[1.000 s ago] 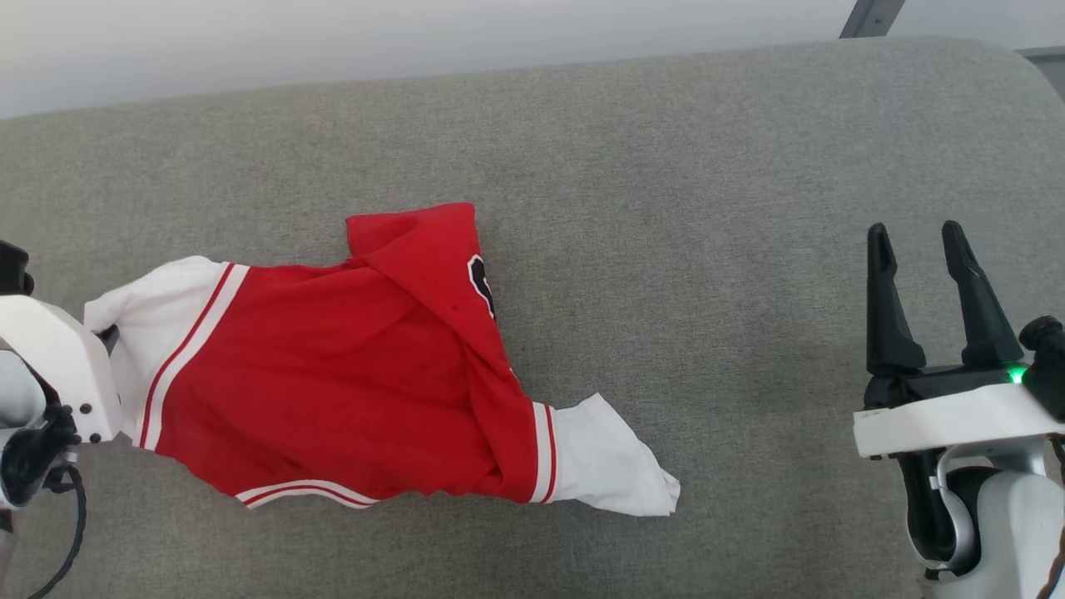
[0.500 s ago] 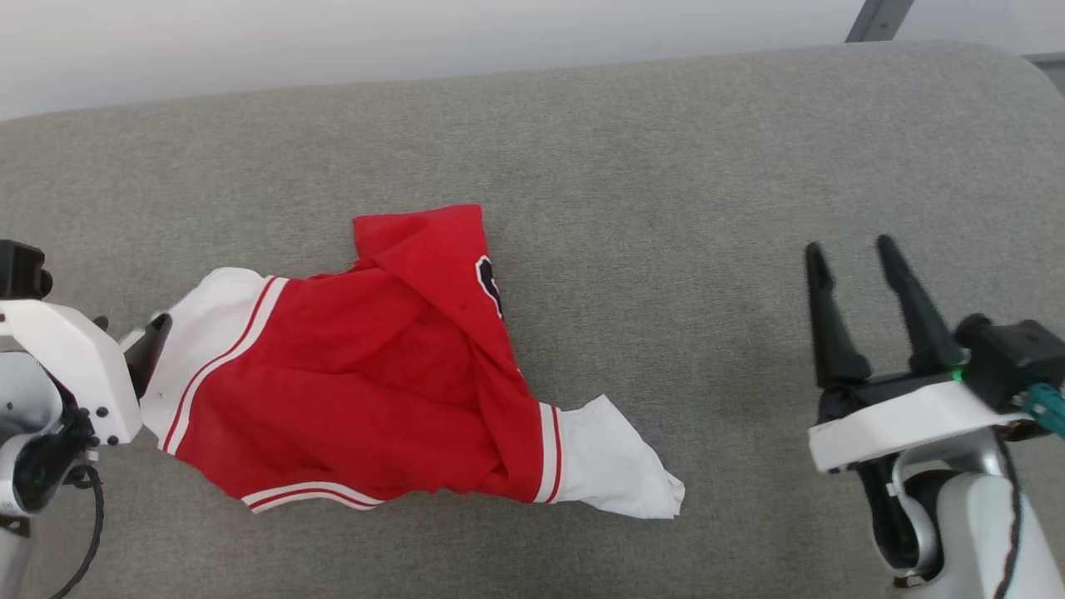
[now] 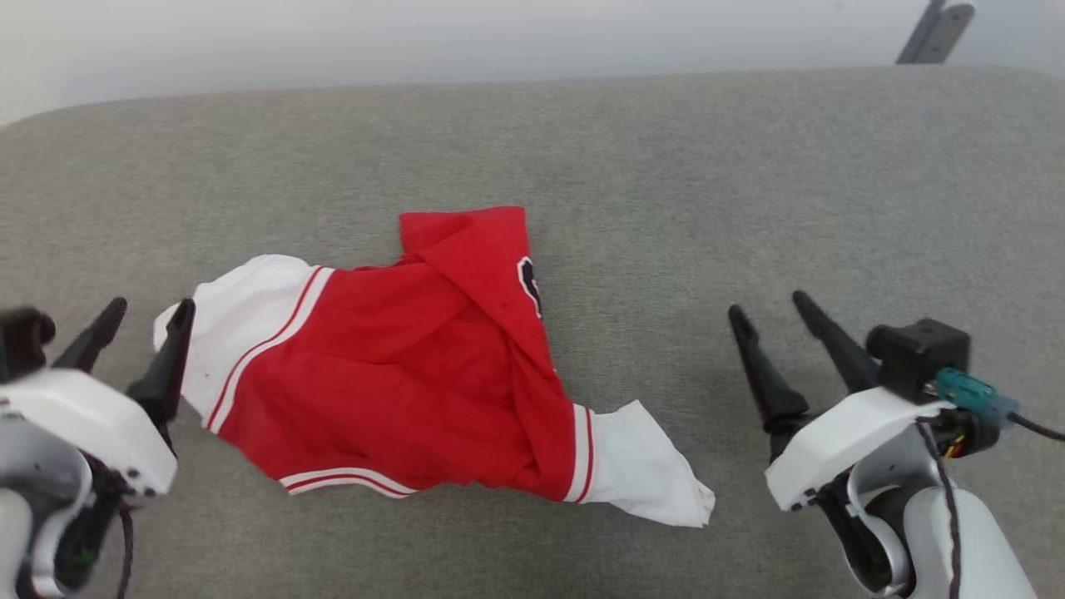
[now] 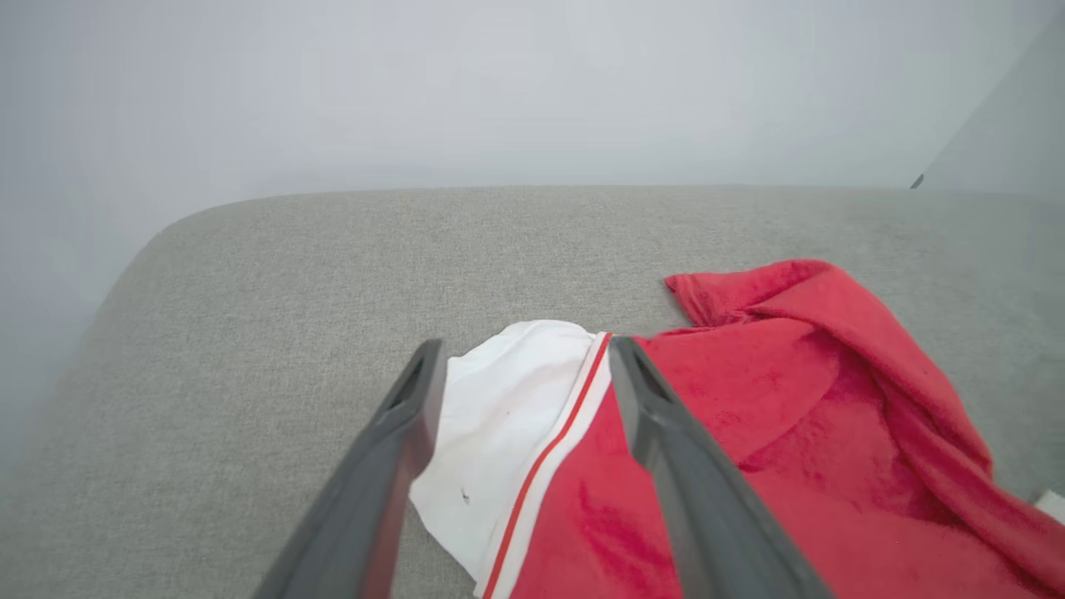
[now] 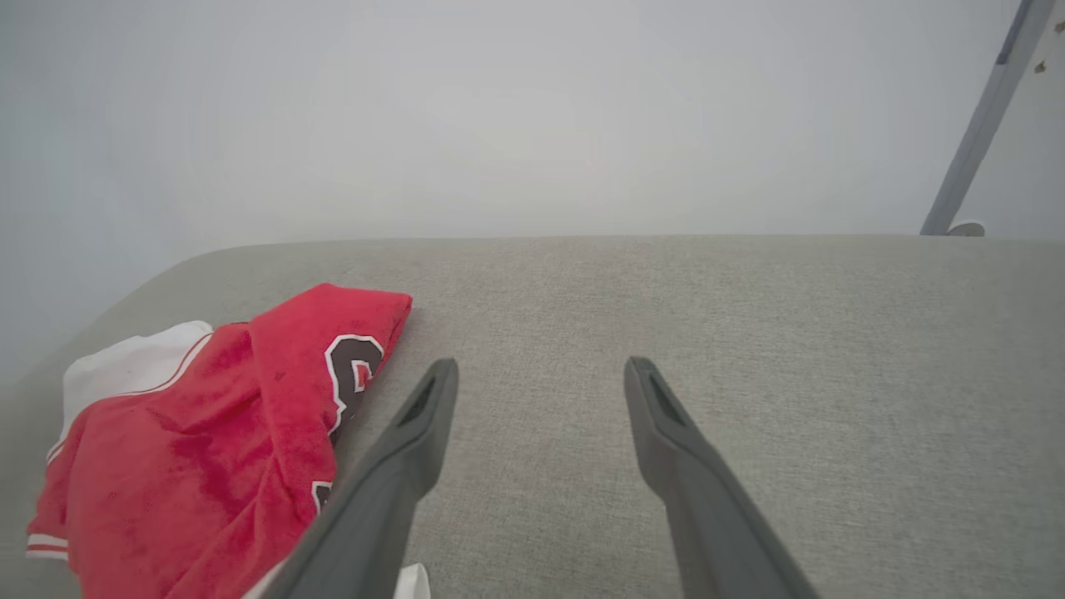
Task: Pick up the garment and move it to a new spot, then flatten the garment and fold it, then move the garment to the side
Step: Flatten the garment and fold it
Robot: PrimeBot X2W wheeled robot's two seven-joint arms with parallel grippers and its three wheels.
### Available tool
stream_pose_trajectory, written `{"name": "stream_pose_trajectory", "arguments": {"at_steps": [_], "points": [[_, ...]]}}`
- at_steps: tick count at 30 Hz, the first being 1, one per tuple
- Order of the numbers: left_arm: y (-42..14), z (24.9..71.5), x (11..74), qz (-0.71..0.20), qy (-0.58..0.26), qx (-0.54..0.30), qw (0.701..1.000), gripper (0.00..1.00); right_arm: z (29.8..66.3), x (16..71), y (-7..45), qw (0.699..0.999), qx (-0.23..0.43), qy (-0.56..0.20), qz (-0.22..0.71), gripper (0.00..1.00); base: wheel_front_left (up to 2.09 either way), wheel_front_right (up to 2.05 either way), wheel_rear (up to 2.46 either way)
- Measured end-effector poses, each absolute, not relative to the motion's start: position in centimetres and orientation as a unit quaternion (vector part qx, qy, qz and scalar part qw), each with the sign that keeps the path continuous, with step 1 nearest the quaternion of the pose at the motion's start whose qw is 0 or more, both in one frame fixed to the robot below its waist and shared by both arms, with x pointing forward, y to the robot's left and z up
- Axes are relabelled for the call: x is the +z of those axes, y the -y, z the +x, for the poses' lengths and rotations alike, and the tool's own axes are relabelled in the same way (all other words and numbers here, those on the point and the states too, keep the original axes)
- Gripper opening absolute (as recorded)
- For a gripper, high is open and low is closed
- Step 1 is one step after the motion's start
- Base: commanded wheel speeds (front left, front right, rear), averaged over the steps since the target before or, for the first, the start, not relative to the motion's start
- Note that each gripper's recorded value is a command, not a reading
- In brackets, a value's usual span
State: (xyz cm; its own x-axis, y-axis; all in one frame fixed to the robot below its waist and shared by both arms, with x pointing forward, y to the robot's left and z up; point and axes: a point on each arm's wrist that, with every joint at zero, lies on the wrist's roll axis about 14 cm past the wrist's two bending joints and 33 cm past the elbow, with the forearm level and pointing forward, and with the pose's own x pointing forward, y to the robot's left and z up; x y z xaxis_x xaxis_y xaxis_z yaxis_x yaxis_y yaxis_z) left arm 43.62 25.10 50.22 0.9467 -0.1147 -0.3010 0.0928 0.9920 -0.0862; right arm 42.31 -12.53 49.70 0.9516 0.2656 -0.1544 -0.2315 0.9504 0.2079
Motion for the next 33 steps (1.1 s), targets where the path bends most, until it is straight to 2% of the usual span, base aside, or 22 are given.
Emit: {"name": "stream_pose_trajectory", "arguments": {"at_steps": [10, 17, 22, 33], "points": [[-25.4, 39.8, 51.3, -0.045, -0.076, -0.028, 0.996, 1.00, 40.8, 47.0, 9.9, 0.961, 0.176, -0.197, 0.085, 1.00, 0.00, 0.00, 0.00], [-25.6, 37.4, 51.0, -0.065, -0.053, -0.008, 0.996, 1.00, 37.3, 43.7, 8.2, 0.921, 0.214, -0.319, 0.071, 1.00, 0.00, 0.00, 0.00], [-26.0, 36.3, 50.9, -0.074, -0.042, 0.006, 0.996, 1.00, 35.6, 42.5, 7.7, 0.894, 0.232, -0.380, 0.054, 1.00, 0.00, 0.00, 0.00], [-26.7, 34.9, 51.4, -0.079, 0.002, 0.031, 0.996, 1.00, 35.7, 39.8, 6.8, 0.860, 0.251, -0.443, -0.011, 1.00, 0.00, 0.00, 0.00]]}}
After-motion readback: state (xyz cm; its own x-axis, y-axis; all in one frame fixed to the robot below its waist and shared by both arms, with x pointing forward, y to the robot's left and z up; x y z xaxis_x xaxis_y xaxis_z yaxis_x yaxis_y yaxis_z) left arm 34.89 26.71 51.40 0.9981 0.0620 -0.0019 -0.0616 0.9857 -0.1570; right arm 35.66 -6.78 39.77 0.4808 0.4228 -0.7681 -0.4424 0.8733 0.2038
